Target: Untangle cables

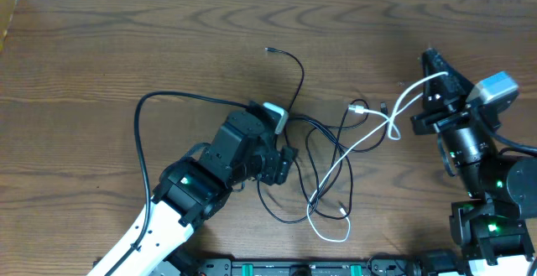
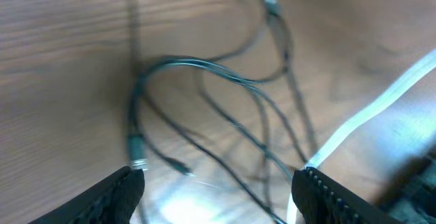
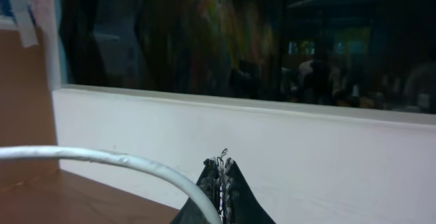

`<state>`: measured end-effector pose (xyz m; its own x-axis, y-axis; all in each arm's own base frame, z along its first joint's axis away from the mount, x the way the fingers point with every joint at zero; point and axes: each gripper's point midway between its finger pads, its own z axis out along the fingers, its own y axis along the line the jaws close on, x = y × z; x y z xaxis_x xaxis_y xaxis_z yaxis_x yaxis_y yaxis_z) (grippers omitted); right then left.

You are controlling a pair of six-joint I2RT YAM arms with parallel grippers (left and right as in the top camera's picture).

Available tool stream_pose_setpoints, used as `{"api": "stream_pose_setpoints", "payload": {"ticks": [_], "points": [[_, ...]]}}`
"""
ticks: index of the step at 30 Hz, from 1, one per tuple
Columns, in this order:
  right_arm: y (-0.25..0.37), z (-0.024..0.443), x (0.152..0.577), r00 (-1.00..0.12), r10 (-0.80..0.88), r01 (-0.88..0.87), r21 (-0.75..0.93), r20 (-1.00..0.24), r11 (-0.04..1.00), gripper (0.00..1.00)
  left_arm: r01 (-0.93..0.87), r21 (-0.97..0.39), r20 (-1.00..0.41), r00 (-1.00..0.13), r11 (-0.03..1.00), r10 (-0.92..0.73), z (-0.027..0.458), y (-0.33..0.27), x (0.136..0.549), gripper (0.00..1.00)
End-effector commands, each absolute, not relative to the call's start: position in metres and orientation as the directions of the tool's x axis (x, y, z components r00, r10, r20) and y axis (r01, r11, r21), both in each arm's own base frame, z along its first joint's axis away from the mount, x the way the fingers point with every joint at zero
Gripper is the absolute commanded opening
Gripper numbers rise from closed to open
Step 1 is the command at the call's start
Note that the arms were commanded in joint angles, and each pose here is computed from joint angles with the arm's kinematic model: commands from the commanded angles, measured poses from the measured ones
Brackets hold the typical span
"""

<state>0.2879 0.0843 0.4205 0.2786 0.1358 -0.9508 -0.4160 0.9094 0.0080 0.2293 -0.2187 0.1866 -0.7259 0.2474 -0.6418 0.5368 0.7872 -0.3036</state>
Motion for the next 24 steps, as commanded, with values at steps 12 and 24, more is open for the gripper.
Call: {"api": "stream_pose_setpoints", "payload": {"ticks": [12,24], "points": [[0.100,0.402,0.306,0.156,0.228,-0.533,0.112,-0.961,0.838,0.01,0.893,-0.261,-0.725,-0.432,0.366,0.537,0.198,-0.270,0.175,0.75],[0.117,0.413,0.291,0.149,0.279,-0.646,0.120,-0.948,0.754,0.01,0.893,-0.224,-0.713,-0.424,0.391,0.559,0.160,-0.301,0.211,0.74]]}}
